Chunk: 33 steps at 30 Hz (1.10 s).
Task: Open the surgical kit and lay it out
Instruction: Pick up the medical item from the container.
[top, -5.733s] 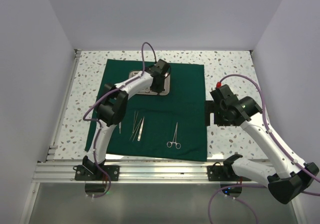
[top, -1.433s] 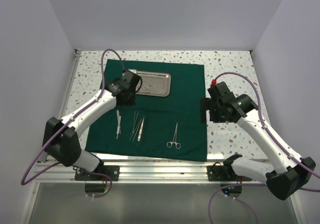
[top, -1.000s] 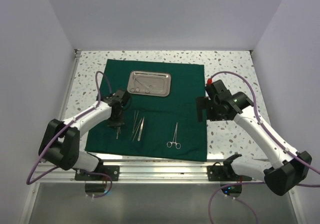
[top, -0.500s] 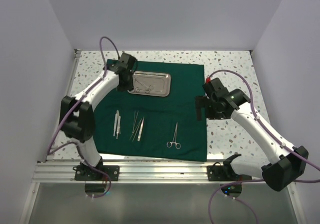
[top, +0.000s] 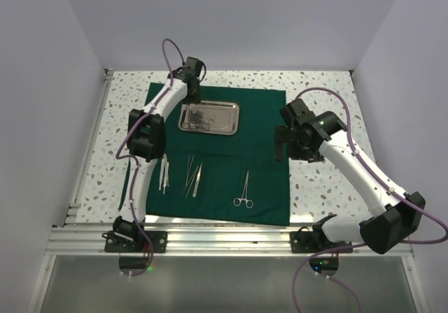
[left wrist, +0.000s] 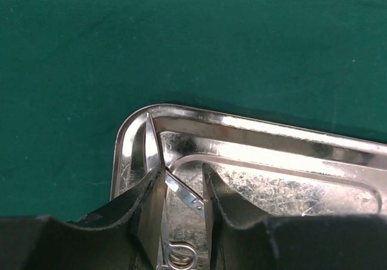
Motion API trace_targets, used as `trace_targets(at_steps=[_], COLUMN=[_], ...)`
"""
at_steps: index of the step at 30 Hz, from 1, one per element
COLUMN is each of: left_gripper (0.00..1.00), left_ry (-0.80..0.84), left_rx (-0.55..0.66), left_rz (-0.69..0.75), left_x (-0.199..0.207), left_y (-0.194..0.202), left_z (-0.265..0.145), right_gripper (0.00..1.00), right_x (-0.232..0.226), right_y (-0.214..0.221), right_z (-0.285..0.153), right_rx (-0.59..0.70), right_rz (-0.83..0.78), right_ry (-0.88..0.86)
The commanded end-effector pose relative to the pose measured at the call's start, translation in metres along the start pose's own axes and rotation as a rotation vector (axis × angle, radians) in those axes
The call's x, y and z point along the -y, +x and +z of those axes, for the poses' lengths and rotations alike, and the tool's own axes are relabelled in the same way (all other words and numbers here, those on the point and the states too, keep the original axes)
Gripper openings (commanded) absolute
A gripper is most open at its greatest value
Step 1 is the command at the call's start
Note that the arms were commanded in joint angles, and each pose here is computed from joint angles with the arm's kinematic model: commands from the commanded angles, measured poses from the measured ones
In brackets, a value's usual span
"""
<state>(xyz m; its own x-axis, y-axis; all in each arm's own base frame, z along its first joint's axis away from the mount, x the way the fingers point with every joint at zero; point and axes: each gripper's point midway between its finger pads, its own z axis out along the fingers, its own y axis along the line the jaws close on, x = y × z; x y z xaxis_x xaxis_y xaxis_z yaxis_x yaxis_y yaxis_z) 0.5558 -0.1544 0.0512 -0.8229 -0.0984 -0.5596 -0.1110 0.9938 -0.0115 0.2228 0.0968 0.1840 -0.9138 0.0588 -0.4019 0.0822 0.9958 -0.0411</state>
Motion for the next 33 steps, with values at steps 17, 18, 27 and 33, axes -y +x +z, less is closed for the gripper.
trace_targets(at_steps=[17,18,27,33], left_gripper=[0.32,0.32,0.31,0.29], left_ry=[0.017,0.016,0.007,0.015], left_rx=[0.012,0.01,-0.056,-0.126], left_rz=[0.001,0.001,-0.004,-0.015], left_x=[-0.019,-0.02,-0.032,-0.035], left_y=[-0.009,-0.007,0.017,0.039], left_z=[0.011,0.011,0.032,0.054], right_gripper=[0.98,0.98,0.98,0.98], right_x=[-0.005,-0.006,-0.008,-0.007], right_y=[-0.024,-0.024,-0.027,-0.027], right_z=[0.01,0.013,0.017,0.016], right_rx=[-0.02,-0.025,-0.027,-0.026], right_rz=[-0.015,-0.02,-0.029,-0.032], right_ry=[0.077,0.079,0.08,0.09])
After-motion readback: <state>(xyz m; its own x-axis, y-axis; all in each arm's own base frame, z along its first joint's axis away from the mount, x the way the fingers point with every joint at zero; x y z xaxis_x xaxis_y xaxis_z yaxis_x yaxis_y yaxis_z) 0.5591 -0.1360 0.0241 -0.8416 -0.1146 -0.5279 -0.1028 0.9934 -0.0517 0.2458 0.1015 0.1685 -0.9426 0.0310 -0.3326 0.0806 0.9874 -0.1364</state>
